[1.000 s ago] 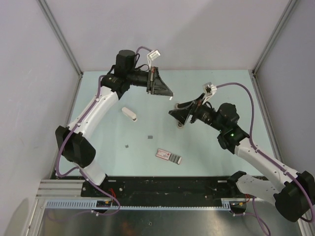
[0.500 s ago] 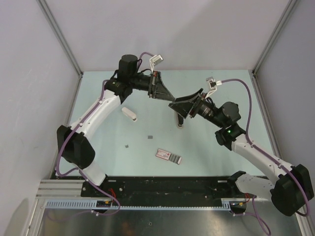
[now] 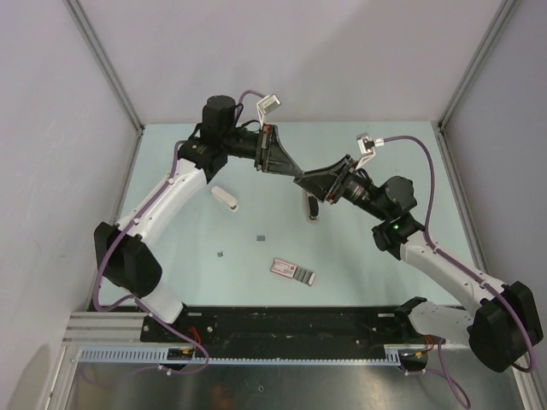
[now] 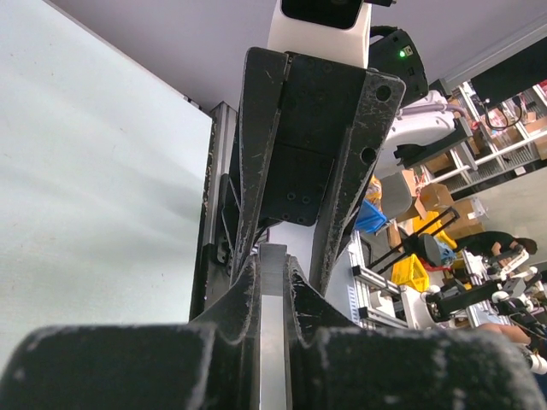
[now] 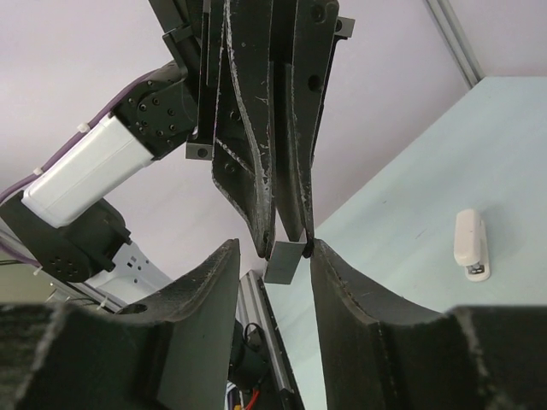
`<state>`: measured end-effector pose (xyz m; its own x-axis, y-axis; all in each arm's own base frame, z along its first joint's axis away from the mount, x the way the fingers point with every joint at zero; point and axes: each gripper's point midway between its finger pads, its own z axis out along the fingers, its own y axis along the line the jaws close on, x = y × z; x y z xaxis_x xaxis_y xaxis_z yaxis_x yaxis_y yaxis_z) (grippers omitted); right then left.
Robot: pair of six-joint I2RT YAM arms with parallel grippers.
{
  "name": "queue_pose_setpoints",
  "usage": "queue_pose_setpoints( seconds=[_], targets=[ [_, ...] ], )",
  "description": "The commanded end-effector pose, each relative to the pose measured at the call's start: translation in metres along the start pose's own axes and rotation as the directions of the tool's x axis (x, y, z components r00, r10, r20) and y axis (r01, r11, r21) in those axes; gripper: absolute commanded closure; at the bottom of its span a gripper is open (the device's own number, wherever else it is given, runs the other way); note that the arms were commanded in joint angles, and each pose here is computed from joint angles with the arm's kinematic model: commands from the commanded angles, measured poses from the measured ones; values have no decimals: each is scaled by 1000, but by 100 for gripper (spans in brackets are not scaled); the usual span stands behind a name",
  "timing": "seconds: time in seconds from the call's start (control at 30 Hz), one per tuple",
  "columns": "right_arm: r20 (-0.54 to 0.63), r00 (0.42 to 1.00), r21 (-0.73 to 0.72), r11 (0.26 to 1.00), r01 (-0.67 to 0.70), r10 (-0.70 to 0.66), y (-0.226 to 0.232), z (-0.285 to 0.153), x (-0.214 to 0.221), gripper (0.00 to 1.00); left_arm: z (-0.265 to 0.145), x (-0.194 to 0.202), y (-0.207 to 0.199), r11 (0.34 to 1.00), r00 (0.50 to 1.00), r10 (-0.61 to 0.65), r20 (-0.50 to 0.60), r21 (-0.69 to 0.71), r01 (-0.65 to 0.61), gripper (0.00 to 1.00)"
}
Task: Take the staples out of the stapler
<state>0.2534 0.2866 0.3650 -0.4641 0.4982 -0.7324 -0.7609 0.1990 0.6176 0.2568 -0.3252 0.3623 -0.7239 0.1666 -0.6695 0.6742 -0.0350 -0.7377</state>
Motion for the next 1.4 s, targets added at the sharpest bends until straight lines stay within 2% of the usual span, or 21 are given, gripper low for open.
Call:
queue_pose_setpoints(
  seconds=[0.0,0.2,0.6,0.7,0.93,1.23,1.37],
  targets=[
    [32,999,-59,998,29,-27,19,3,-17,58,-6,-3,-23,998,998,57,13,26,-58,100],
    [29,999,-63,998,25,-24,19,4,-16,64,-6,-3,-23,998,998,61,17,22,-61,100],
    [13,1000,-51,998,24,-24,17,3,-12,87,-8,-4,-21,997,997,72,26,11,-72,100],
    [3,1000,-42,999,23,-23,15,2,-10,89,-9,-6,-20,997,997,77,31,6,-78,100],
    [-3,1000,-28,999,15,-15,12,1,-7,72,-12,-9,-20,996,996,84,38,2,-84,100],
    [4,1000,-24,1000,9,-9,11,1,-8,55,-13,-10,-21,996,995,88,42,-1,-88,100],
    [2,1000,-23,1000,5,-5,10,1,-7,53,-14,-10,-22,996,995,90,43,-1,-90,100]
  ],
)
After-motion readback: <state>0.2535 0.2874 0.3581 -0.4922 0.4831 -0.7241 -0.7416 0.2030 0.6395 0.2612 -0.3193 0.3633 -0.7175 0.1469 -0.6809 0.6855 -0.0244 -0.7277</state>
